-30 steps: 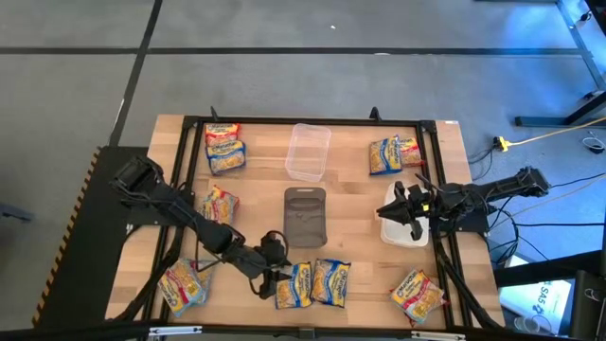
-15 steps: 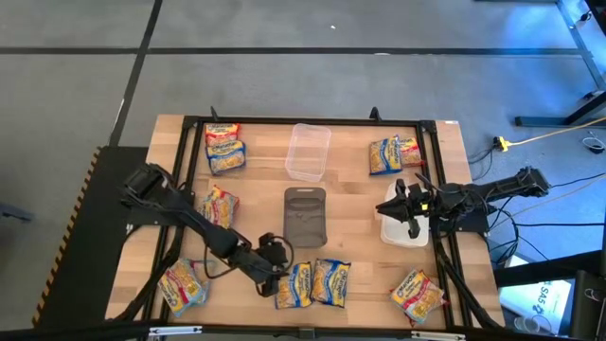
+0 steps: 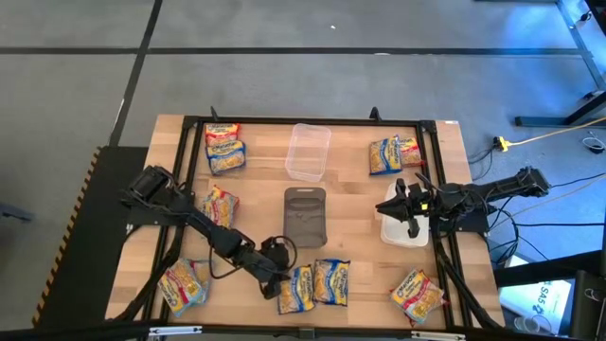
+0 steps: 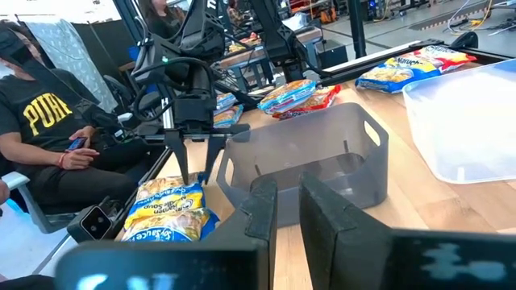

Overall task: Sort Maruchan noodles
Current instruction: Put the blue noodle pack into the transparent bin

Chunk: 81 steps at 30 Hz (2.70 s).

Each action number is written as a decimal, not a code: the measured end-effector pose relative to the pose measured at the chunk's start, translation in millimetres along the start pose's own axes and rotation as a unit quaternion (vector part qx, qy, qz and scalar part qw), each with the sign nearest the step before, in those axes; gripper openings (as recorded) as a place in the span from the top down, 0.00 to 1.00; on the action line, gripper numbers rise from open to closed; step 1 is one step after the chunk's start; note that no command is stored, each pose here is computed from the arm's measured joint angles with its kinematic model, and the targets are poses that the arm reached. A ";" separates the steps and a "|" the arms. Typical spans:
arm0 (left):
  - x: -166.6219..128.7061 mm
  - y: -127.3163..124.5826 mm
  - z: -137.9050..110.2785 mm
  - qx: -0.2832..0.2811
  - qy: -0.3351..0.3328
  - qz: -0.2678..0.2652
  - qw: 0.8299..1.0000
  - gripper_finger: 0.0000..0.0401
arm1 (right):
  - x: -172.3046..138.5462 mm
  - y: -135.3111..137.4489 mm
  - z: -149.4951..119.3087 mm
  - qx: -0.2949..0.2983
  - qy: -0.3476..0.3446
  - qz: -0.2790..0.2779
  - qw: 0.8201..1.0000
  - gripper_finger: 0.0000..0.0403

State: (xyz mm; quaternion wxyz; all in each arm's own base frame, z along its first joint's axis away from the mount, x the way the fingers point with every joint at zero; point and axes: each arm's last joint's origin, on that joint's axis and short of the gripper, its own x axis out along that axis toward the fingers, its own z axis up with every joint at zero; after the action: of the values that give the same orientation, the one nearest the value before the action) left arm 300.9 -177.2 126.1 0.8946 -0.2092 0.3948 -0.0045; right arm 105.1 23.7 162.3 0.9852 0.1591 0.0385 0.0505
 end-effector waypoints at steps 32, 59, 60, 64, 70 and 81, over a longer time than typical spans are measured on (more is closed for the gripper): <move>-24.8 -46.2 31.1 0.101 -0.051 0.041 0.993 1.00 | -0.7 4.1 11.9 0.039 -0.060 0.024 0.997 0.72; -68.9 -84.4 95.5 0.135 -0.159 0.192 0.959 1.00 | 19.9 6.4 7.1 0.083 -0.034 0.028 0.996 0.36; -70.9 -85.8 98.3 0.140 -0.168 0.199 0.955 1.00 | 21.3 7.1 7.3 0.086 -0.034 0.035 0.995 0.37; -77.2 -89.3 108.7 0.146 -0.201 0.226 0.942 1.00 | 26.9 8.2 5.5 0.085 -0.026 0.046 0.995 0.37; -81.4 -86.4 120.7 0.143 -0.235 0.269 0.923 1.00 | 40.2 10.8 6.1 0.098 0.008 0.037 0.994 0.37; -79.7 -75.5 144.4 0.149 -0.256 0.280 0.913 1.00 | 87.7 24.7 21.1 0.021 0.056 0.037 0.997 0.37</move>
State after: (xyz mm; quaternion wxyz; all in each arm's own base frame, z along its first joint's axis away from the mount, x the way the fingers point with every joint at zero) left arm 360.1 -178.8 297.5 0.9504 0.0515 0.1895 0.2414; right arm 191.9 50.3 184.9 0.9753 0.1783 0.0893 0.0948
